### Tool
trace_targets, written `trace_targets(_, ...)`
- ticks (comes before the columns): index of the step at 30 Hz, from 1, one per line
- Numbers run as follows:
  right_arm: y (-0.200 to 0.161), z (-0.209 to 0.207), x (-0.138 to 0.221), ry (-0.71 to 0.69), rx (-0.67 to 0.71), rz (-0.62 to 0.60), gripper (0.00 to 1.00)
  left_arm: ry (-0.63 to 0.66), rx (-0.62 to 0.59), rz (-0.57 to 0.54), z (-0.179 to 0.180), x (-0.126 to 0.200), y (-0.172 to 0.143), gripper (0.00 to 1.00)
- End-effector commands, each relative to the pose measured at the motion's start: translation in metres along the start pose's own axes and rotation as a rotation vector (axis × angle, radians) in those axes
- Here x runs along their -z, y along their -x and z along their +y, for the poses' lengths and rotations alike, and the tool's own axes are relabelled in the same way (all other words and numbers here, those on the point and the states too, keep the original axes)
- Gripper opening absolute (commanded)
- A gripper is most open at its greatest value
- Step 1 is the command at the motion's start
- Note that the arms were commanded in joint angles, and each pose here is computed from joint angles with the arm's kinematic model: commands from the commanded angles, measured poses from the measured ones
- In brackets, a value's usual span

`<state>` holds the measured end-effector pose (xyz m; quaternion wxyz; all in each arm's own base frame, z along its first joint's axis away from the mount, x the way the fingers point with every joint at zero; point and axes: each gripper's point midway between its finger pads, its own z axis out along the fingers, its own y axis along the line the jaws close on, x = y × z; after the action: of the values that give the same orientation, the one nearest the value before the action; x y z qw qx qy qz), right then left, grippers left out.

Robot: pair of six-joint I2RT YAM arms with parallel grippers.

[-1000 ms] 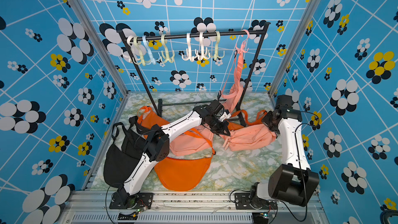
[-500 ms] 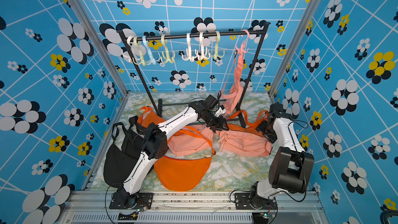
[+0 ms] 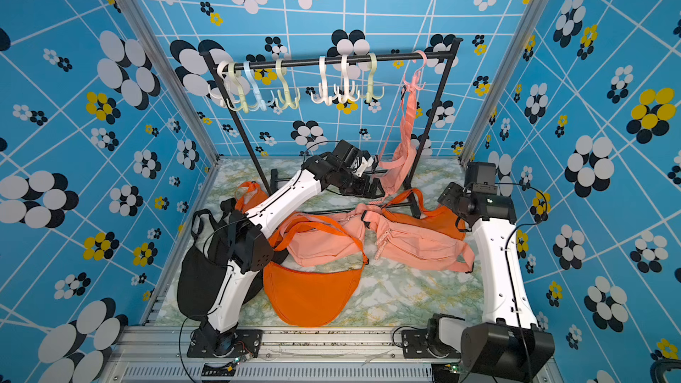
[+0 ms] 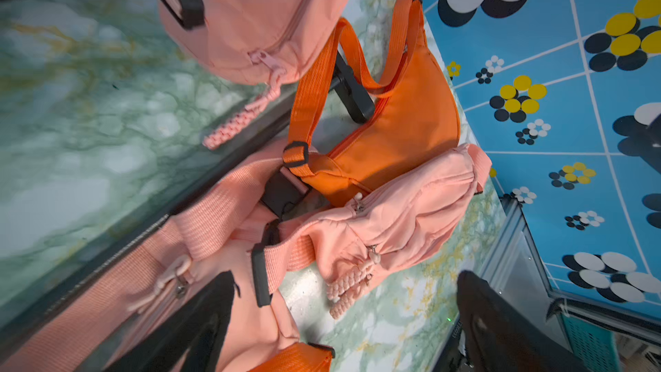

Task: Take the bag off the hook
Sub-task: Pick up the bag from the hook.

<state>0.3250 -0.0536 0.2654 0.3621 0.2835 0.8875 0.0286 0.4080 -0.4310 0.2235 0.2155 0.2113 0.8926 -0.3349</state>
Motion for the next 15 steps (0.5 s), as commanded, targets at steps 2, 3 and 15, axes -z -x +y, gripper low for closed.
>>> trace_targets(2, 0.006, 0.031, 0.005, 0.133, 0.075, -0.063, 0.74, 0.110, -0.096, -0.097, 0.017, 0.012, 0.029, 0.99)
trace_targets(3, 0.007, 0.037, 0.006, 0.152, 0.085, -0.067, 0.73, 0.117, -0.105, -0.115, 0.021, 0.008, 0.035, 0.99)
trace_targets(15, -0.015, 0.077, 0.002, 0.250, 0.183, -0.066, 0.71, 0.117, -0.225, -0.351, 0.038, -0.043, 0.082, 0.89)
